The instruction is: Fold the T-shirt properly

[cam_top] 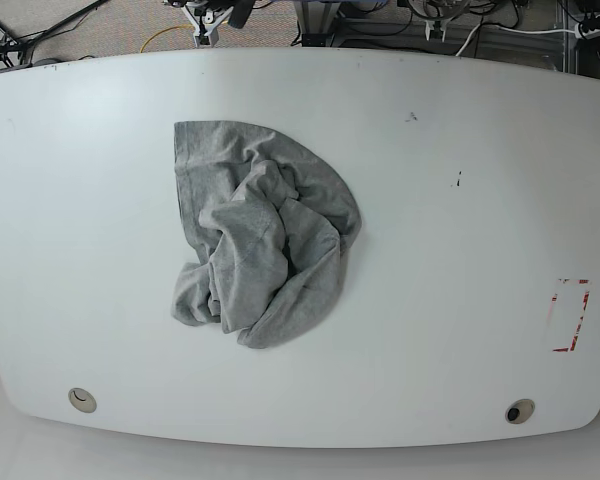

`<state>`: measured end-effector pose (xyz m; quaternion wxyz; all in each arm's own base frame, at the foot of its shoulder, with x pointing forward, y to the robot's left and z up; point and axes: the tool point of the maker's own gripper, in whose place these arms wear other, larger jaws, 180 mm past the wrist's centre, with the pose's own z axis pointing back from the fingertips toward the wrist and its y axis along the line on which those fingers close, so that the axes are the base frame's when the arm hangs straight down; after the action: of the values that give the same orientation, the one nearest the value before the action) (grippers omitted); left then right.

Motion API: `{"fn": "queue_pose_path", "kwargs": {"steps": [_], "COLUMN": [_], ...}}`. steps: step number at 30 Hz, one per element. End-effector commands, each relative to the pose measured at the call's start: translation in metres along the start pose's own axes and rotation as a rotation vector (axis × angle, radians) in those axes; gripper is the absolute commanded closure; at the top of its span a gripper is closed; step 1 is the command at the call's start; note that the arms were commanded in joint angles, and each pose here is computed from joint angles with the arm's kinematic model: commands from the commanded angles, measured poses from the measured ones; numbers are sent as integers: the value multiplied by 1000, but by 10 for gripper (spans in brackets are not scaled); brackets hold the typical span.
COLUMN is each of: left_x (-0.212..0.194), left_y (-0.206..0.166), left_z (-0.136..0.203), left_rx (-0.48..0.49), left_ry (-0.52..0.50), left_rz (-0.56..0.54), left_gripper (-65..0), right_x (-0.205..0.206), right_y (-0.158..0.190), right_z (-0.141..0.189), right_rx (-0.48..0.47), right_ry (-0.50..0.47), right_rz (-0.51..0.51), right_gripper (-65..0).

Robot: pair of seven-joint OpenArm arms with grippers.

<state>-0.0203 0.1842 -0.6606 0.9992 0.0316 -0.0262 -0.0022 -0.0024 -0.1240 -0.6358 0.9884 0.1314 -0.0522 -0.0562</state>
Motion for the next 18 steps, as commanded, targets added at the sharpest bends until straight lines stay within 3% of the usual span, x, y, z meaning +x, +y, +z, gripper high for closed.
{"fn": "queue_pose_path", "kwargs": {"steps": [1, 18], "left_x": [0, 0], "left_y": [5, 5], "left_z": [0, 0], "left_rx": [19, 10], "left_ry": [-8, -9], "left_rz": [-4, 3], "left_gripper": [-426, -424], "right_x": [0, 0], "right_y": [-2, -3], "right_z": [1, 2], "right_rx": [-3, 2], "right_ry": [-3, -1], "right_rz": [2, 1], "right_gripper": [-144, -139]}}
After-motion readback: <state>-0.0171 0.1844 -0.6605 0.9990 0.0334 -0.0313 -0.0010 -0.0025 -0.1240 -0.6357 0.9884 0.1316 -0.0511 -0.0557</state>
